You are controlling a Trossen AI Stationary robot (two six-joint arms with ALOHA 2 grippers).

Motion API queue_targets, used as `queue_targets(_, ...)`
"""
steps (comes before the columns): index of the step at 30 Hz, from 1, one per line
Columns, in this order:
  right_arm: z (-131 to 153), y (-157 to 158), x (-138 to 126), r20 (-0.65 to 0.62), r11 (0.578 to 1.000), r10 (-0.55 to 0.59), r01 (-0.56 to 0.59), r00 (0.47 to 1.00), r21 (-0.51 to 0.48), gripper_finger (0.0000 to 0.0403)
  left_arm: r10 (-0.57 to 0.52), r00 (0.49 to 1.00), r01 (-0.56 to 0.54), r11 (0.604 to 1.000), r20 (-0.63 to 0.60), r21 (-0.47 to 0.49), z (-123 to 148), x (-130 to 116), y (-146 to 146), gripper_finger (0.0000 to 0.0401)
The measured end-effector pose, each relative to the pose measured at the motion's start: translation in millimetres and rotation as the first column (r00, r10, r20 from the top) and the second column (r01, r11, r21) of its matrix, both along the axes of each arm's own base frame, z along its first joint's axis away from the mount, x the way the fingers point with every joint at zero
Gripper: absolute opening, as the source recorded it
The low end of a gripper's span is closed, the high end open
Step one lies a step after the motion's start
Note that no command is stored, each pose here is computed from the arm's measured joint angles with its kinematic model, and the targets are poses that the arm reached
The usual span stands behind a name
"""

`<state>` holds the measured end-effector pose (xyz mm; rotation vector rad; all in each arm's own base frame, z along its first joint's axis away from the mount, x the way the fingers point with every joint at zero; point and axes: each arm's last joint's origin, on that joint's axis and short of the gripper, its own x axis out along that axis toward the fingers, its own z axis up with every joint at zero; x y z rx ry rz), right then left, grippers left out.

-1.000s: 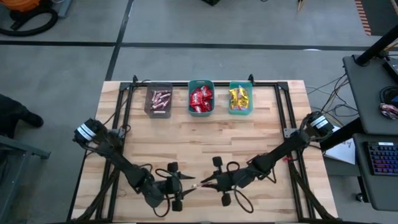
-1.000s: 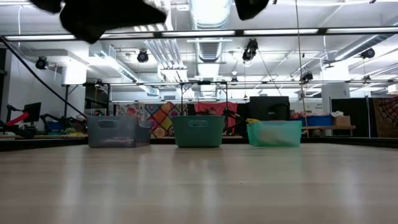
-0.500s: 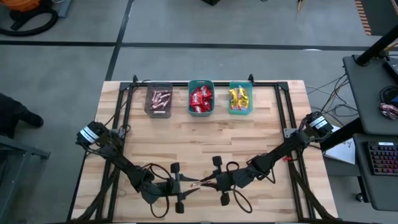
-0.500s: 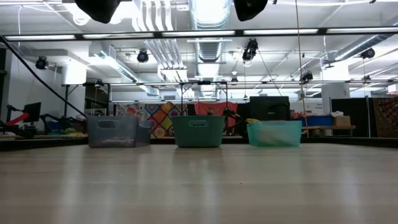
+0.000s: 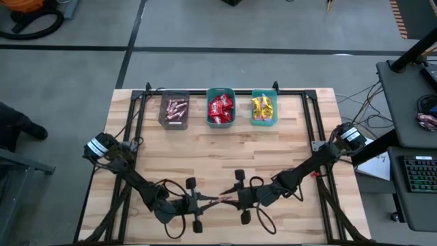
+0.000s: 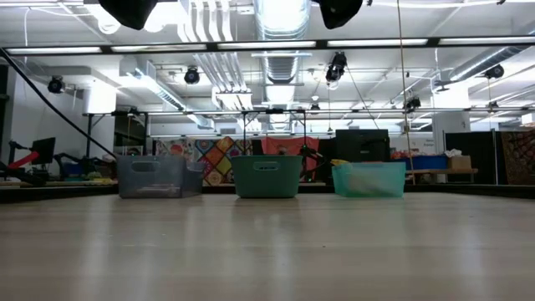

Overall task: Sort candy
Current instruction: Put the white candy on the black bin

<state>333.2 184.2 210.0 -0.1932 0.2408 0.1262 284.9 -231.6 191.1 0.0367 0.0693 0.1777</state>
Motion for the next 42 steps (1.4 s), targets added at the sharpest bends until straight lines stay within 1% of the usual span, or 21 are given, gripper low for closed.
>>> queue_targets(4, 9.9, -5.0, -3.1, 0.028, 0.994, -0.106, 0.107, 0.994, -0.011, 0.0141, 0.043, 0.999, -0.043, 0.999, -0.008, 0.021, 8.2, -2.5, 4.3, 0.0016)
queue_targets(6, 17.3, -8.8, -6.0, 0.045, 0.983, -0.181, 0.182, 0.982, -0.009, 0.0156, 0.094, 0.995, -0.093, 0.994, -0.033, 0.051, 14.1, -5.9, 9.4, 0.0015)
queue_targets(8, 28.2, -13.2, -10.8, 0.056, 0.971, -0.238, 0.237, 0.97, 0.025, 0.0166, 0.16, 0.985, -0.154, 0.984, -0.066, 0.091, 22.8, -11.2, 17.8, 0.0014)
queue_targets(11, 42.4, -20.0, -17.7, 0.049, 0.955, -0.284, 0.279, 0.958, 0.099, 0.0169, 0.271, 0.954, -0.249, 0.955, -0.13, 0.163, 40.0, -22.7, 41.5, 0.0014)
queue_targets(14, 49.9, -24.7, -23.5, 0.029, 0.945, -0.304, 0.298, 0.952, 0.133, 0.017, 0.368, 0.904, -0.331, 0.924, -0.215, 0.191, 55.2, -37.4, 79.4, 0.0013)
queue_targets(16, 52.4, -26.2, -25.6, 0.02, 0.941, -0.31, 0.303, 0.951, 0.15, 0.0171, 0.464, 0.844, -0.42, 0.884, -0.27, 0.204, 62.1, -48.0, 112.3, 0.0013)
queue_targets(18, 52.8, -26.5, -26.2, 0.015, 0.936, -0.315, 0.308, 0.949, 0.17, 0.0171, 0.553, 0.758, -0.506, 0.833, -0.346, 0.222, 66.5, -59.8, 148.7, 0.0012)
queue_targets(20, 52.1, -26.4, -26.0, 0.011, 0.933, -0.318, 0.311, 0.948, 0.18, 0.0171, 0.636, 0.651, -0.6, 0.766, -0.415, 0.232, 70.2, -69.5, 185.7, 0.0012)
queue_targets(23, 50.9, -27.2, -25.7, 0.0, 0.928, -0.324, 0.318, 0.946, 0.193, 0.0171, 0.739, 0.472, -0.729, 0.634, -0.481, 0.258, 73.0, -81.9, 240.4, 0.0012)
queue_targets(24, 50.0, -27.5, -25.5, -0.007, 0.925, -0.329, 0.323, 0.944, 0.2, 0.0171, 0.757, 0.42, -0.76, 0.595, -0.501, 0.261, 73.3, -85.9, 258.1, 0.0013)
queue_targets(25, 49.3, -27.7, -25.3, -0.01, 0.924, -0.33, 0.325, 0.944, 0.202, 0.0171, 0.763, 0.381, -0.783, 0.567, -0.523, 0.256, 72.8, -89.1, 275.1, 0.0014)
queue_targets(26, 48.7, -27.8, -25.2, -0.013, 0.924, -0.331, 0.327, 0.944, 0.2, 0.0171, 0.755, 0.359, -0.795, 0.555, -0.548, 0.245, 71.1, -91.7, 291.2, 0.0015)
queue_targets(28, 48.5, -27.7, -25.2, -0.014, 0.924, -0.331, 0.327, 0.944, 0.2, 0.0171, 0.715, 0.369, -0.803, 0.567, -0.594, 0.183, 65.7, -96.5, 321.3, 0.0019)
queue_targets(29, 48.5, -27.9, -25.1, -0.014, 0.923, -0.332, 0.328, 0.943, 0.199, 0.0171, 0.685, 0.402, -0.799, 0.587, -0.607, 0.133, 62.7, -98.4, 334.2, 0.0021)
queue_targets(31, 47.5, -29.6, -24.6, -0.021, 0.923, -0.337, 0.334, 0.941, 0.191, 0.0171, 0.624, 0.493, -0.772, 0.635, -0.607, 0.026, 56.1, -102.0, 356.6, 0.0025)
queue_targets(32, 46.7, -30.7, -24.4, -0.027, 0.923, -0.339, 0.338, 0.94, 0.185, 0.0171, 0.596, 0.53, -0.759, 0.651, -0.603, -0.024, 52.6, -104.5, 365.7, 0.0027)
queue_targets(33, 45.9, -31.9, -24.1, -0.032, 0.922, -0.343, 0.342, 0.939, 0.179, 0.0171, 0.573, 0.553, -0.752, 0.656, -0.605, -0.066, 49.1, -107.6, 373.0, 0.0029)
queue_targets(34, 45.4, -33.2, -23.6, -0.035, 0.921, -0.347, 0.347, 0.937, 0.175, 0.0171, 0.561, 0.56, -0.753, 0.652, -0.61, -0.091, 46.0, -110.5, 378.5, 0.0032)
queue_targets(36, 43.9, -35.3, -23.2, -0.047, 0.92, -0.354, 0.357, 0.934, 0.164, 0.0171, 0.564, 0.543, -0.77, 0.63, -0.622, -0.1, 40.8, -115.7, 384.3, 0.0041)
queue_targets(39, 40.5, -39.2, -22.9, -0.072, 0.919, -0.365, 0.371, 0.928, 0.136, 0.0171, 0.557, 0.532, -0.763, 0.642, -0.637, -0.077, 33.7, -117.6, 383.6, 0.0061)
queue_targets(42, 38.6, -44.2, -21.4, -0.087, 0.915, -0.378, 0.386, 0.922, 0.118, 0.0171, 0.554, 0.533, -0.753, 0.655, -0.639, -0.06, 32.4, -117.1, 382.7, 0.0085)
